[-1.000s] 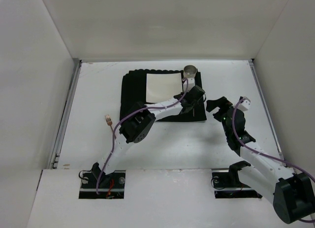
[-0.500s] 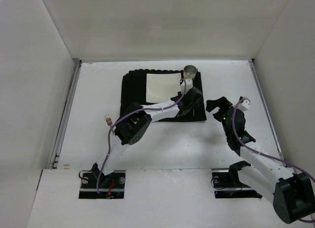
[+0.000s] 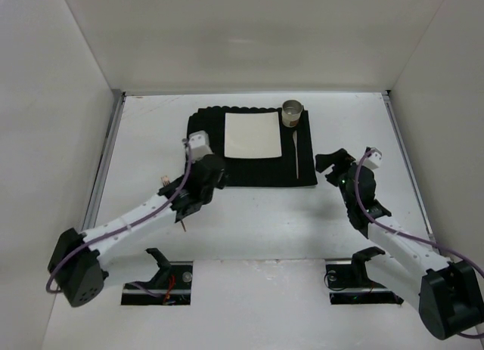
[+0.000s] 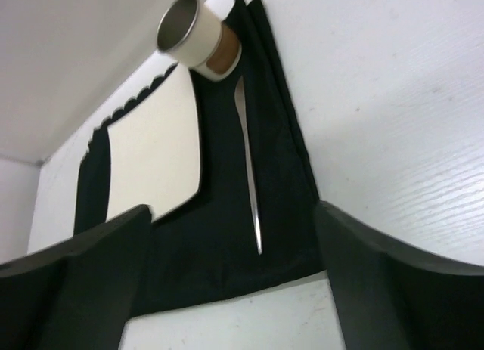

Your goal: Set the dinner table for one person

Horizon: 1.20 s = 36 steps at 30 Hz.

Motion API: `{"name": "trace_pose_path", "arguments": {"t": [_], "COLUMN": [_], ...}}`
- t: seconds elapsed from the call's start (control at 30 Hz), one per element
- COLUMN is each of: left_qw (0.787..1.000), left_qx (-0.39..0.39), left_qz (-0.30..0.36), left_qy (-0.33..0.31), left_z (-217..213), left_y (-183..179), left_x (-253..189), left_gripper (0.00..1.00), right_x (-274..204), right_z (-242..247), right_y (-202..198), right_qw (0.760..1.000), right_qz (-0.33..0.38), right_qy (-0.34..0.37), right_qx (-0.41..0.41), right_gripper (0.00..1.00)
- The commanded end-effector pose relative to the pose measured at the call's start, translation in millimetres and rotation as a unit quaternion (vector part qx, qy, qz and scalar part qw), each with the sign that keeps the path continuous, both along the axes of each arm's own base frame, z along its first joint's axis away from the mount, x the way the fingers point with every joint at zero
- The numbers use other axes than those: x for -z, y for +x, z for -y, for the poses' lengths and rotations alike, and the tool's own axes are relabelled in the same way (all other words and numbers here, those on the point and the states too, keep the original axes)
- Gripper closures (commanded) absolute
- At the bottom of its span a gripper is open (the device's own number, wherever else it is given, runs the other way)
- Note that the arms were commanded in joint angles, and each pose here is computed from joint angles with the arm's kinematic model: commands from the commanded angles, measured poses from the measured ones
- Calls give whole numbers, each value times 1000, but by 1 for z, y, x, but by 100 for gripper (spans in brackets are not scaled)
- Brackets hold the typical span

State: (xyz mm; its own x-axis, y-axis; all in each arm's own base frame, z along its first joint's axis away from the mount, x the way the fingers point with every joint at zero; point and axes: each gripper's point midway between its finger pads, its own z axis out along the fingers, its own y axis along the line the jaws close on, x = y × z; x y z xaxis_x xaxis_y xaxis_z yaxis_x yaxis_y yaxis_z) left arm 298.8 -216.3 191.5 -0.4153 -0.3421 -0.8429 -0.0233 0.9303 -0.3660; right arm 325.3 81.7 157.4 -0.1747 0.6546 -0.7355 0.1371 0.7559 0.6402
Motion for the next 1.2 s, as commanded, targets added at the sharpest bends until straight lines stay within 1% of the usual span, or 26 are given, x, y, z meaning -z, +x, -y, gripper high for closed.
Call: {"name": "trace_pose_path", "arguments": {"t": [0.0,0.03,0.07,0.1,0.17,0.2,0.27,0.37,0.47,0.67,0.7,0.83,0.93,1.0,1.03,1.1,1.17], "left_qw": [982,975,969,966,959,957,951,943,941,939,939,939,941,945,951,963,971], "left_qx": [-107,-137,-163,-177,-203,-209,-229,-240,-238,-236,-237,-235,-225,-220,-213,-198,-188], "left_qz": [-106,-126,-144,-155,-174,-179,-195,-214,-223,-234,-237,-240,-244,-233,-217,-175,-141], "left_qy": [118,119,115,111,97,90,76,87,88,87,83,77,67,62,55,47,52], "left_z": [-108,-133,-153,-164,-181,-184,-189,-192,-189,-185,-185,-184,-180,-179,-176,-172,-171], "left_y": [-40,-53,-63,-71,-83,-85,-89,-90,-87,-84,-84,-83,-82,-80,-77,-66,-56], "left_x": [76,88,98,104,117,121,131,143,157,174,177,184,186,181,172,144,113], "left_gripper": [66,64,62,62,62,62,62,63,64,68,70,85,93,97,98,99,99], "right_x": [-19,-20,-20,-19,-19,-19,-18,-16,-22,-20,-18,-16,-16,-17,-17,-17,-17], "right_z": [-22,-25,-26,-28,-34,-39,-42,-44,-43,-51,-52,-55,-53,-54,-53,-51,-53], "right_y": [3,4,4,4,5,4,5,6,3,3,4,5,5,4,4,4,4], "right_qw": [998,997,997,997,996,995,995,995,994,994,994,993,994,993,994,994,994], "right_qz": [38,40,42,42,36,35,35,31,42,38,36,32,32,33,35,35,34], "right_qy": [21,23,22,23,23,23,21,18,14,9,6,5,3,5,3,3,5], "right_qx": [-51,-56,-59,-64,-78,-87,-91,-95,-96,-106,-106,-110,-107,-109,-106,-103,-106], "right_gripper": [14,27,45,62,82,84,84,82,78,76,76,74,74,74,73,72,71]}}
